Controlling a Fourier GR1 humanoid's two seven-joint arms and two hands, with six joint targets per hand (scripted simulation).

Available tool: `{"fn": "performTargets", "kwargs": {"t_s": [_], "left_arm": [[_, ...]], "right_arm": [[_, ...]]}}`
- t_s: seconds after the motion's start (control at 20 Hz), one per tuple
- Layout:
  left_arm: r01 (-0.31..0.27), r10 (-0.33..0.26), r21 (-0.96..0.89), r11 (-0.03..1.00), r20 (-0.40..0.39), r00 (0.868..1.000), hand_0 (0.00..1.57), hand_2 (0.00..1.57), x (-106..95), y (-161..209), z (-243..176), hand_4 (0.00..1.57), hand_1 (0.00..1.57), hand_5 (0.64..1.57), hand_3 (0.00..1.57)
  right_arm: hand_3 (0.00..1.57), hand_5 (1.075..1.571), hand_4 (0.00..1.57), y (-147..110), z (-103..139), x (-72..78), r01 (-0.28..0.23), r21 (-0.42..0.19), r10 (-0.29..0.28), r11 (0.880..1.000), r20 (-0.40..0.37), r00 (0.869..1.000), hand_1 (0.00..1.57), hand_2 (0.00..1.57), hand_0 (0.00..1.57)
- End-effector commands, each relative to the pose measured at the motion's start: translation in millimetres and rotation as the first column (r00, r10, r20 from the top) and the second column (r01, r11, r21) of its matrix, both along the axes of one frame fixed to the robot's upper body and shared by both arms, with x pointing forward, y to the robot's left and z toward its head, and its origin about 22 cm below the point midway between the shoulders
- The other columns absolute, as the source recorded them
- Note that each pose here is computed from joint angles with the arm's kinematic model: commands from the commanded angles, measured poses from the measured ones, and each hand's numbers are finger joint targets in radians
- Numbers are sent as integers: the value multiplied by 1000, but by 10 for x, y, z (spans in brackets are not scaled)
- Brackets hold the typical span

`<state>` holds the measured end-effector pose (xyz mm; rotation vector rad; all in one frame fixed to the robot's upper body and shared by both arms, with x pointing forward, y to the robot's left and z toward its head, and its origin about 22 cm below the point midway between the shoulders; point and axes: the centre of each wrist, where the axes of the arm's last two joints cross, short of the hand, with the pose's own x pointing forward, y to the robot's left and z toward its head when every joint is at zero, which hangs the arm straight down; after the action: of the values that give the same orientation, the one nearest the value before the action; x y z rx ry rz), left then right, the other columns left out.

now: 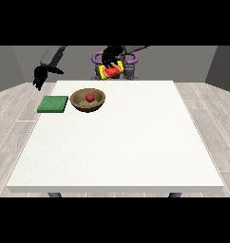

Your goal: Pick the cup and pour the ball into the bowl, then pick the bowl and place it on the pad

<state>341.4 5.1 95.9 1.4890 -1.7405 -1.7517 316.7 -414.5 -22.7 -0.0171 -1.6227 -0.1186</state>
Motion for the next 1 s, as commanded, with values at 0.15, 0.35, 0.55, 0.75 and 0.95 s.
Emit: {"fn": "performTargets", "kwargs": {"t_s": [0.15,0.35,0.55,0.75,0.95], "left_arm": [[-72,52,-513,856,-54,997,401,1571,260,658,440,1001,401,1570,1571],[-104,-21,-677,729,-173,985,859,1571,302,990,295,925,859,1555,1555],[-105,-143,-877,469,-193,971,1177,1400,295,1122,304,775,1177,1537,1125],[-95,-260,-957,276,-169,951,782,704,346,1226,263,861,782,1531,94],[-125,-300,-988,96,-149,942,0,0,290,1354,9,400,0,1548,0]], "right_arm": [[0,1561,482,-180,101,-26,75,39,-74,996,-17,997,0,0,0],[0,1556,411,-267,300,45,125,21,-126,992,70,990,0,0,0],[0,1565,256,-162,191,38,109,69,-115,992,90,989,0,0,0],[0,1569,385,90,340,282,42,99,-56,994,139,989,0,0,0],[0,1566,421,232,485,429,-42,72,32,996,140,990,0,0,0]]}}
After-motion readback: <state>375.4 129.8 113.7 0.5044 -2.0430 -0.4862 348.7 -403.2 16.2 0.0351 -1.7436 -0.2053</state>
